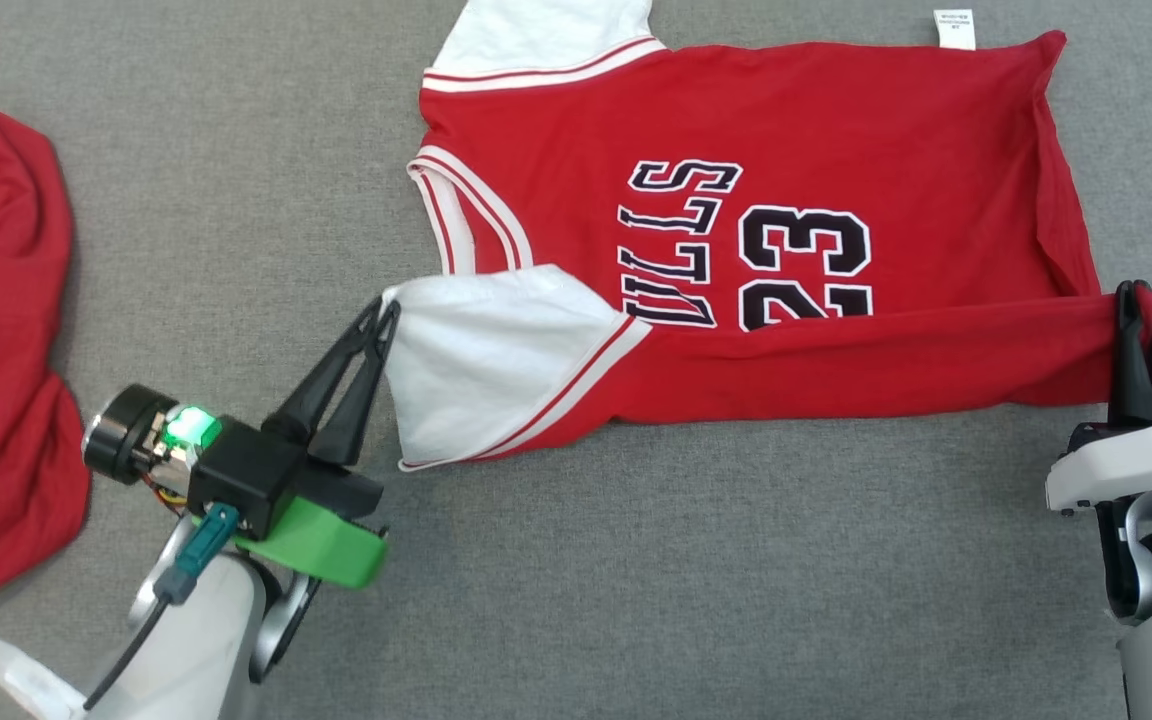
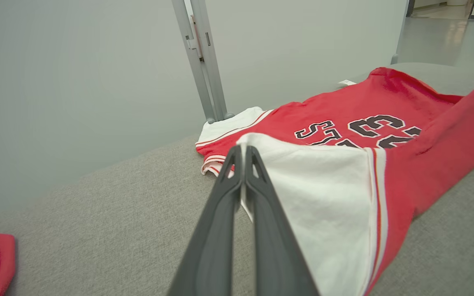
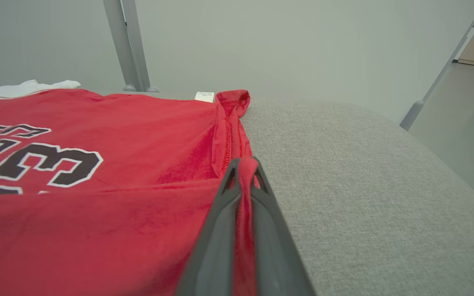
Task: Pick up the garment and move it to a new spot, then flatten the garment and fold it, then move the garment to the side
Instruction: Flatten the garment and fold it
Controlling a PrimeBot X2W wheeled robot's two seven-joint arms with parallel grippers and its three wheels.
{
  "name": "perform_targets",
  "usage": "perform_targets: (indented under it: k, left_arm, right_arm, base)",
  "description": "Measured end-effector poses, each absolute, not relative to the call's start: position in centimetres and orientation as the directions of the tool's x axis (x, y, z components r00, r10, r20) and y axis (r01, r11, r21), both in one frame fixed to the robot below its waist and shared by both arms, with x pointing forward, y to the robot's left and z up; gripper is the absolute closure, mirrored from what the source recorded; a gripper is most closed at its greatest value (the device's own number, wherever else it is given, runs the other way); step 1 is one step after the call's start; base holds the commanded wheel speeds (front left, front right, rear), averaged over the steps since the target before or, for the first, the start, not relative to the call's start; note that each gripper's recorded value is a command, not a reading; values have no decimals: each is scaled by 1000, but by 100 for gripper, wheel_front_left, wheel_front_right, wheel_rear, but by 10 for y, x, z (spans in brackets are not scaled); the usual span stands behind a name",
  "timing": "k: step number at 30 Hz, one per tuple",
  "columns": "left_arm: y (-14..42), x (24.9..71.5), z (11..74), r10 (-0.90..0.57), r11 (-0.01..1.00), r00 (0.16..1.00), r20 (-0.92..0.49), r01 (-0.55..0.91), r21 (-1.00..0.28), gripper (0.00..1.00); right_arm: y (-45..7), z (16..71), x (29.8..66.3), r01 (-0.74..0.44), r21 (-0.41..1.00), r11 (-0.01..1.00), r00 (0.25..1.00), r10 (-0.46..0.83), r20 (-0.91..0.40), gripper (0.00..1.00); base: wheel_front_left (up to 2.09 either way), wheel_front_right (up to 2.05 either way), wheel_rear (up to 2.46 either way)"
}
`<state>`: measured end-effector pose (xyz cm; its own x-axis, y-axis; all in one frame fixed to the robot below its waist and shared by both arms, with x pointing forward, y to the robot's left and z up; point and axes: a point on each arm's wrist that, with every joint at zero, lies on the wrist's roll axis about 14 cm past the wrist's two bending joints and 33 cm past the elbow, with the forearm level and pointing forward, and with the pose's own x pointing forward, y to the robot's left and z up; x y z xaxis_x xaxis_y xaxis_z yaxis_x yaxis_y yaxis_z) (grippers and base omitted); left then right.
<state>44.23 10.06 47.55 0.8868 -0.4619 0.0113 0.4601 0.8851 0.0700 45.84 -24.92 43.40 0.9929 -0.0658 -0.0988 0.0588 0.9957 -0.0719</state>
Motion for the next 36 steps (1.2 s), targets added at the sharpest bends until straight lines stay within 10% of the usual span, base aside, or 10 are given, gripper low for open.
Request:
perform_targets:
  k: [15, 17, 18, 20, 36]
  left_arm:
    - [88, 487, 440, -512, 849, 855, -74, 518, 102, 100]
    - [87, 489, 438, -512, 848, 855, -85, 519, 109, 100]
    - [86, 489, 438, -515, 844, 853, -88, 523, 123, 98]
    - [85, 489, 440, -513, 843, 854, -83, 520, 136, 0]
    - [96, 390, 399, -340, 915, 913, -225, 266, -303, 0]
  right_arm:
    - [-258, 396, 473, 92, -82, 992, 975, -107, -194, 96]
    - [-258, 397, 474, 94, -81, 992, 976, -108, -191, 58]
    - [-258, 400, 475, 96, -82, 992, 977, -110, -184, 0]
    - [-260, 409, 478, 103, -86, 991, 981, -116, -157, 0]
    - [-272, 468, 428, 155, -94, 983, 987, -157, -15, 0]
  base:
    - [0, 0, 0]
    - [0, 0, 0]
    - [0, 0, 0]
    - [0, 0, 0]
    - [0, 0, 0]
